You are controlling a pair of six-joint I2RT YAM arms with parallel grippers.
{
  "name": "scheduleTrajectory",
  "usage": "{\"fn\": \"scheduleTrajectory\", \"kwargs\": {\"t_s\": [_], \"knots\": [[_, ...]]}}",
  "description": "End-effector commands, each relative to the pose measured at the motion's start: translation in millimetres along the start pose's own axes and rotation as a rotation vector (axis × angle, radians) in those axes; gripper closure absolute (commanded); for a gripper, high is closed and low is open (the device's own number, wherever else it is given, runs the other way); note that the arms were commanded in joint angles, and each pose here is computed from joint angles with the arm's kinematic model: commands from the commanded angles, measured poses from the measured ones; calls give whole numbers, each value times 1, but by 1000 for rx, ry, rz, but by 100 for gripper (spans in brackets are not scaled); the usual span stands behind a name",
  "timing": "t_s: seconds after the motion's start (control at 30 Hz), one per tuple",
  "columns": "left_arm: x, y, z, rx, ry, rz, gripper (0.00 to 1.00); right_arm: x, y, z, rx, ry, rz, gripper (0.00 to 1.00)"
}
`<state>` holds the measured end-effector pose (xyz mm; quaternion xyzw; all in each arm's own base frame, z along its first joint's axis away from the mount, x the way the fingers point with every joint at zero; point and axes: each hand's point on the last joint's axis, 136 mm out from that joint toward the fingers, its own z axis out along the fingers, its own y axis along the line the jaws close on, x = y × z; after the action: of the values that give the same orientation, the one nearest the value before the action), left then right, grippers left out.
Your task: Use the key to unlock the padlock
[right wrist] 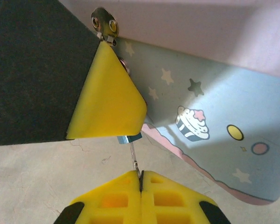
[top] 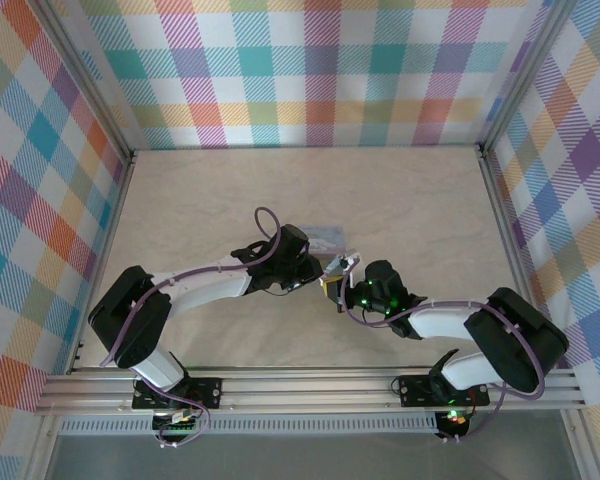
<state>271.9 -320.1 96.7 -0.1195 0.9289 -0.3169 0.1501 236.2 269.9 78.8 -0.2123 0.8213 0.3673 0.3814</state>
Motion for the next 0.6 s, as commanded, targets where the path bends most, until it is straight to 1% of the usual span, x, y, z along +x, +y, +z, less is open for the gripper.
{"fn": "scheduleTrajectory", "kwargs": {"t_s": [0.0,0.4,0.57], "knots": [[-13,-17,-7,33,-49,30,99,-11,21,-3,-83,-50,-37,100],[-15,-13,-5,27,-53,24,99,5,17,-6,-68,-14,-20,100],[-15,-14,-4,33,-48,23,99,5,15,-9,-57,-14,-19,100]]}}
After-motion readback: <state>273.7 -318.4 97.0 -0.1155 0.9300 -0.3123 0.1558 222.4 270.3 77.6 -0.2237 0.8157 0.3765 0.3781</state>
